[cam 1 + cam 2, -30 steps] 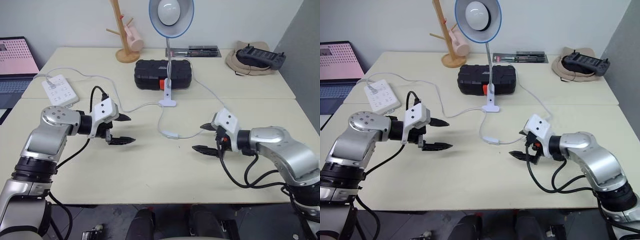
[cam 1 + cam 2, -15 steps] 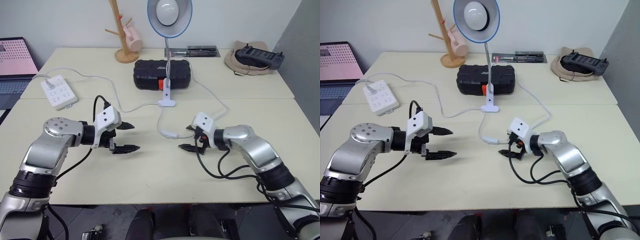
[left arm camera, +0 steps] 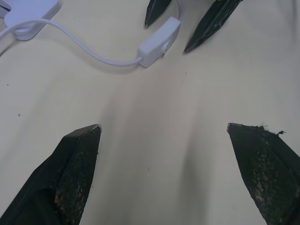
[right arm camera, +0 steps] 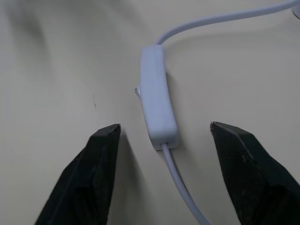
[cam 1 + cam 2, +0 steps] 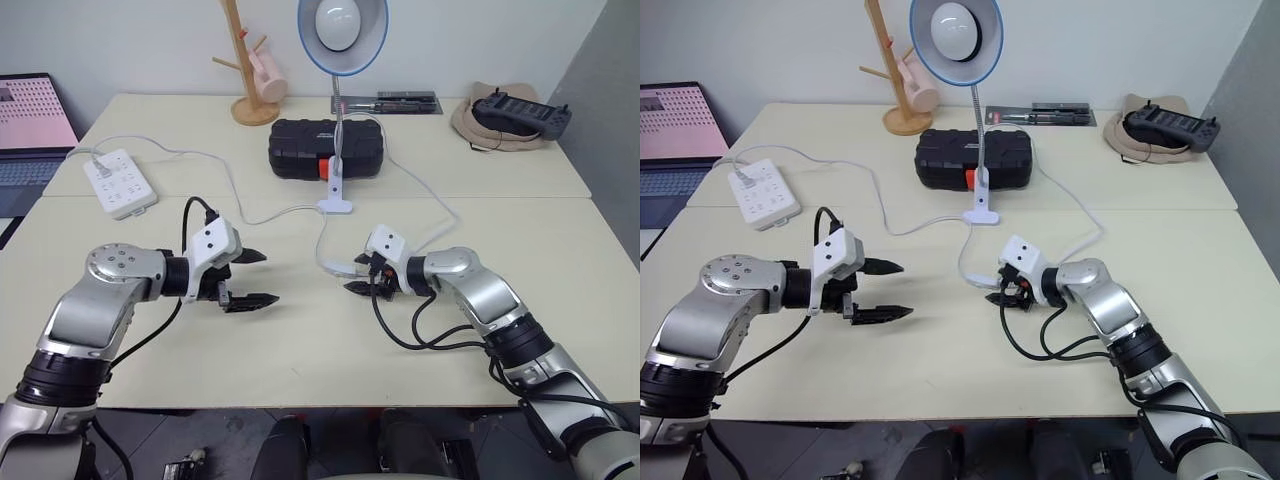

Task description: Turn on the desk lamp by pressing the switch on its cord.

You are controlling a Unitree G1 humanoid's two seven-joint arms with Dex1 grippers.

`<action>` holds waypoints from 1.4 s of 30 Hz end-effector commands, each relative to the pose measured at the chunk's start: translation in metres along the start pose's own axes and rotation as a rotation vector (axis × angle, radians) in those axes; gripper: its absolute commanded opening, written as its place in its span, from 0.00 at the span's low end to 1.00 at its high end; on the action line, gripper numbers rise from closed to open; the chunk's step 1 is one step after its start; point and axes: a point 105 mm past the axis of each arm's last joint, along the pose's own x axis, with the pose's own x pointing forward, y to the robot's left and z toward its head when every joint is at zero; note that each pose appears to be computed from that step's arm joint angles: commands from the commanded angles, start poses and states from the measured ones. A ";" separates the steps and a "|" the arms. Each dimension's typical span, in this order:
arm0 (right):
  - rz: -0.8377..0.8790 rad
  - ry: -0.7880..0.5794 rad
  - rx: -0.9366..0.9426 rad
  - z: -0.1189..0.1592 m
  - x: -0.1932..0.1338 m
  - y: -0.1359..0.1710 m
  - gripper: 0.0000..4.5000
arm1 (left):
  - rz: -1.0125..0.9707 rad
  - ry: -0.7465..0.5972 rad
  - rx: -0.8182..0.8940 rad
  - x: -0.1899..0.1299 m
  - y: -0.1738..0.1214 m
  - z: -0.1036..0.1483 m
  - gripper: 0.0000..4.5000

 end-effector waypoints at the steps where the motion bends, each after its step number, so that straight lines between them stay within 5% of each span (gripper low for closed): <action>1: 0.006 -0.052 -0.042 0.018 -0.004 -0.001 0.47 | 0.018 -0.035 0.043 -0.007 0.001 0.012 1.00; 9: 0.021 -0.060 -0.028 0.021 -0.005 0.001 0.08 | 0.019 -0.033 0.040 -0.007 0.002 0.011 1.00; 15: 0.055 -0.157 0.120 0.038 -0.012 0.005 0.08 | 0.011 -0.099 -0.086 -0.003 0.000 0.010 1.00; 20: 0.130 -0.315 0.425 0.066 -0.031 0.007 0.08 | -0.046 -0.314 -0.453 0.001 -0.010 0.021 1.00; 30: 0.217 -0.503 0.754 0.084 -0.067 -0.004 0.08 | -0.167 -0.725 -0.866 0.027 -0.018 0.069 1.00; 42: 0.323 -0.565 0.839 0.095 -0.083 0.007 0.08 | -0.223 -0.897 -1.022 0.044 -0.018 0.103 1.00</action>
